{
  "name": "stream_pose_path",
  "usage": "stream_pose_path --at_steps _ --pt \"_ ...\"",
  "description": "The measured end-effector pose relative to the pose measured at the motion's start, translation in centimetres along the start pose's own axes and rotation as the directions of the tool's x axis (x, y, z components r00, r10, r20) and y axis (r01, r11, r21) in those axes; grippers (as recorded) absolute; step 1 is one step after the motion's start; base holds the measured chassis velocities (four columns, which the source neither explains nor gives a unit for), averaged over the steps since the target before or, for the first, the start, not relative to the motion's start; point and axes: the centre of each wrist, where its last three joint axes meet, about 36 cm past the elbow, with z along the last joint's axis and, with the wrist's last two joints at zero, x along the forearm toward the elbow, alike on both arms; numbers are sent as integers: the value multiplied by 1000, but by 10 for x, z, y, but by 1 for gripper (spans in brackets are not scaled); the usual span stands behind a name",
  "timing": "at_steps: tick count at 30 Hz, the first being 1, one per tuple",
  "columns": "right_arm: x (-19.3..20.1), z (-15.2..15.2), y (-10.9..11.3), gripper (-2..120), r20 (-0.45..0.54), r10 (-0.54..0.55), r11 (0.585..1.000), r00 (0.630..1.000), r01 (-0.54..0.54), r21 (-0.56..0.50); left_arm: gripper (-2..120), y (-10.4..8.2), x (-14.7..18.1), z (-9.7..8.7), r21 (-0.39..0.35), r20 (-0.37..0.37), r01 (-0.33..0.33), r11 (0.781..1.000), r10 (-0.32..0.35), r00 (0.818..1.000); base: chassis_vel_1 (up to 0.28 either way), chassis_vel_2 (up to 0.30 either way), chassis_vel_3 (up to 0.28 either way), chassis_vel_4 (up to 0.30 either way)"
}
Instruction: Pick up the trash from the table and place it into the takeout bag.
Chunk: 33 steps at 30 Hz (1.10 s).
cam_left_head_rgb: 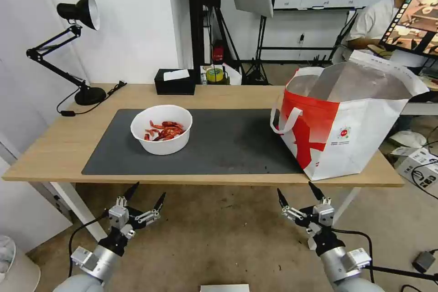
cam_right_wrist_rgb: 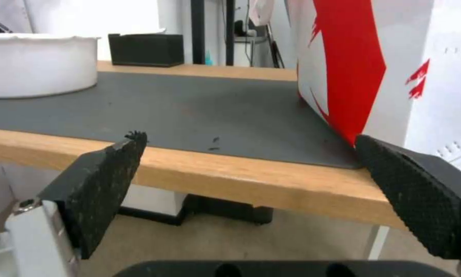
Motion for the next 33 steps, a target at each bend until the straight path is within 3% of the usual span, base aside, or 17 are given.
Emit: stream_pose_path --at_steps 11,18,25,27,33 --pt "0 0 2 100 -16 2 1000 1000 -2 -3 100 -1 -1 3 7 -1 3 1000 -3 1000 0 0 0 0" --pt "0 0 2 100 -16 2 1000 1000 -2 -4 100 15 -23 -13 -37 20 -18 999 19 1000 0 0 0 0" --pt "0 -1 2 100 -15 2 1000 1000 -2 -4 100 44 -58 -46 -39 36 11 999 -9 999 0 0 0 0" --pt "-1 -1 2 100 -15 2 1000 1000 -2 -4 100 61 -78 -68 -43 35 8 999 -7 999 0 0 0 0" --pt "-1 -1 1 100 -15 2 1000 1000 -2 -4 100 85 -96 -100 -50 38 42 998 -40 998 0 0 0 0"
